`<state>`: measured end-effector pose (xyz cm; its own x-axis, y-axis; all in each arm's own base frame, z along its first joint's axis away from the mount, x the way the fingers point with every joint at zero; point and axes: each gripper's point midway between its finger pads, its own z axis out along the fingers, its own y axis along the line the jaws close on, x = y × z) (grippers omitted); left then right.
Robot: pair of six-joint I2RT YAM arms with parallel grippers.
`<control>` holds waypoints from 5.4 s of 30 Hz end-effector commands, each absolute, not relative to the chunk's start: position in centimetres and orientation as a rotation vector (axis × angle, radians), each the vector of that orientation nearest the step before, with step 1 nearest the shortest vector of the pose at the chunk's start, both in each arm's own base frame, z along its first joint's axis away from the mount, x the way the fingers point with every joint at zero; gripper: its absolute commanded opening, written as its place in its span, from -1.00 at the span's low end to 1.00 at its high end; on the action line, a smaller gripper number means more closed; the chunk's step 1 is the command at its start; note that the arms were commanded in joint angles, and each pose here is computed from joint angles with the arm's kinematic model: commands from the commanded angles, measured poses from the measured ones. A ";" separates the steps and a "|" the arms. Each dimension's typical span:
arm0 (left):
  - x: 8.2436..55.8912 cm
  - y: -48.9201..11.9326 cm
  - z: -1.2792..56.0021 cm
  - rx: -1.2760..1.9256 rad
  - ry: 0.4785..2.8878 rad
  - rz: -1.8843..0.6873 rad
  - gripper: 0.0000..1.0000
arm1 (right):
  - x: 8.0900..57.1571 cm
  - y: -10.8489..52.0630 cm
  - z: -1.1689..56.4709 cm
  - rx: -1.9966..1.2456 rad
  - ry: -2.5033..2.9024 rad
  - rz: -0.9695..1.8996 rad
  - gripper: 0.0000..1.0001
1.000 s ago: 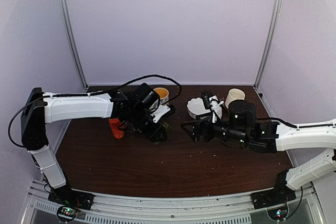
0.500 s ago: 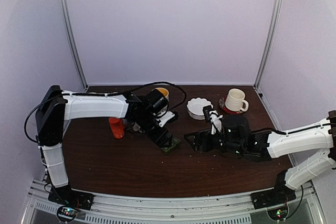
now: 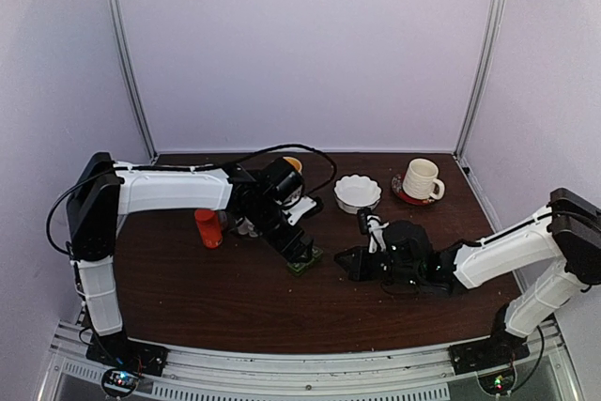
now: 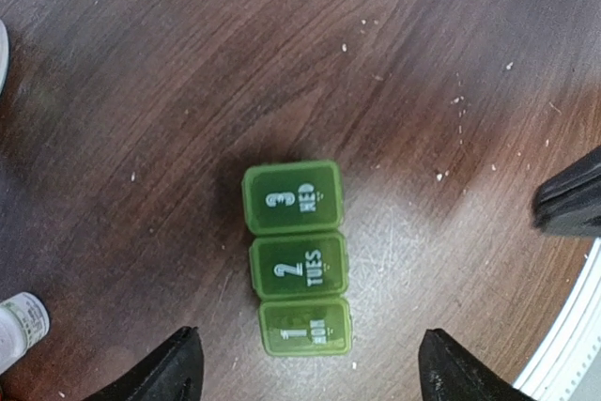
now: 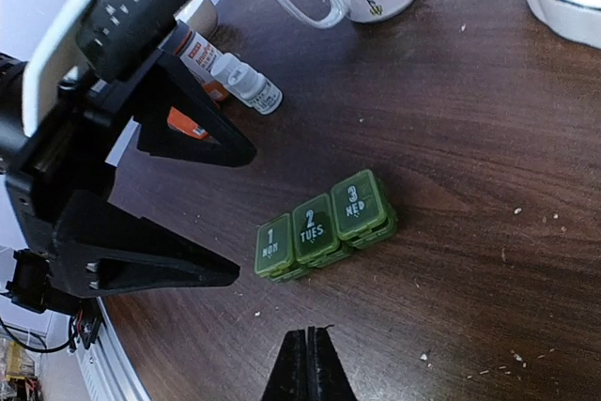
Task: Sort the pills into containers
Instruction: Hold the pill container at the center of the board.
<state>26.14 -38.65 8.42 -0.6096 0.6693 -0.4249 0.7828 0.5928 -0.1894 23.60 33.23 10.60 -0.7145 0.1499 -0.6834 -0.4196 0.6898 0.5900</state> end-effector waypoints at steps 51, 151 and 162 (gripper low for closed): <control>27.2 -41.8 5.3 1.222 2.569 -0.477 0.06 | 28.0 35.2 6.2 0.067 2.240 1.223 -1.00; 26.7 -39.0 8.6 0.743 2.484 -0.761 -0.50 | 27.6 37.5 6.7 -0.595 2.326 0.860 -0.60; 27.7 -38.5 6.3 0.720 2.523 -0.782 -1.00 | 27.7 38.0 7.1 -0.746 2.281 0.799 -0.60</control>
